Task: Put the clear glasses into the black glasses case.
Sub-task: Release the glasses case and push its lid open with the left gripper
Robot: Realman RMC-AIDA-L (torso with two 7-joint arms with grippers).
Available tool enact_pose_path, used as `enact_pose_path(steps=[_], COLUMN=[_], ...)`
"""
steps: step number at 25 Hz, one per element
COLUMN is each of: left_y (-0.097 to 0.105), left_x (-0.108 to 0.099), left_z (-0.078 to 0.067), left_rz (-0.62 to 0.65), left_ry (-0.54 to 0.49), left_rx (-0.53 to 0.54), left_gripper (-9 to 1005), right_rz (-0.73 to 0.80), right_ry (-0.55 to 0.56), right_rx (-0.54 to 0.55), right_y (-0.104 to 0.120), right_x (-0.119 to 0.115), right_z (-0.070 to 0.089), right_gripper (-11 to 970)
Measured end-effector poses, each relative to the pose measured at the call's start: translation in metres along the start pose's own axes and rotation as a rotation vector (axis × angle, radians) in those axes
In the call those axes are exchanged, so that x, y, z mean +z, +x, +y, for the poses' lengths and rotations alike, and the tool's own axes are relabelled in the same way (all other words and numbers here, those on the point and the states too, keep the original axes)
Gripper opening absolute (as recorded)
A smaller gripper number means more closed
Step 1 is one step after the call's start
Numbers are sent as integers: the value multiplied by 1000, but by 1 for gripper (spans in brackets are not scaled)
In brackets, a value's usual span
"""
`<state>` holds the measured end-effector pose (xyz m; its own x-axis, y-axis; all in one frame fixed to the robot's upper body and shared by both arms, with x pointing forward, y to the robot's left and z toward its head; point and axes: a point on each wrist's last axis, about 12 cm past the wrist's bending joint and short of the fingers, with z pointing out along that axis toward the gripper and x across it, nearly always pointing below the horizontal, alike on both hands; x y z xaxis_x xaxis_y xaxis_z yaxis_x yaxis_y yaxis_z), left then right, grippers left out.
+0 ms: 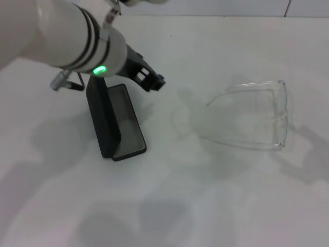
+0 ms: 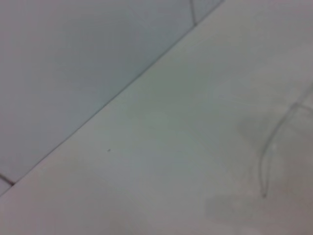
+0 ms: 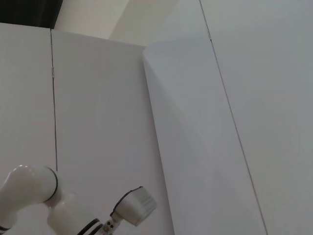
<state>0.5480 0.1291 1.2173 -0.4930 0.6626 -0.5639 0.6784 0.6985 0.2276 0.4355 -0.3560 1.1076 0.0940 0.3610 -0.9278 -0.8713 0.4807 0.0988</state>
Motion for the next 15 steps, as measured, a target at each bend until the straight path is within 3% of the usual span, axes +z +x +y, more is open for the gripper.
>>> enact_pose_path(steps=[1, 9, 11, 15], left_y=[1, 13, 15, 10], left_x=[-1, 5, 4, -11], left_z=[8, 28, 30, 32], left_rz=[21, 88, 89, 54], left_ry=[-9, -32, -37, -48], left_rx=[-28, -48, -11, 239], left_gripper=[603, 602, 602, 602], right_rz=[1, 3, 5, 8], right_ry=[6, 9, 9, 8], right_rx=[0, -4, -6, -10], right_y=[0, 0, 0, -1], right_x=[-1, 2, 3, 5], right_z=[0, -3, -5, -7], right_gripper=[869, 869, 869, 869])
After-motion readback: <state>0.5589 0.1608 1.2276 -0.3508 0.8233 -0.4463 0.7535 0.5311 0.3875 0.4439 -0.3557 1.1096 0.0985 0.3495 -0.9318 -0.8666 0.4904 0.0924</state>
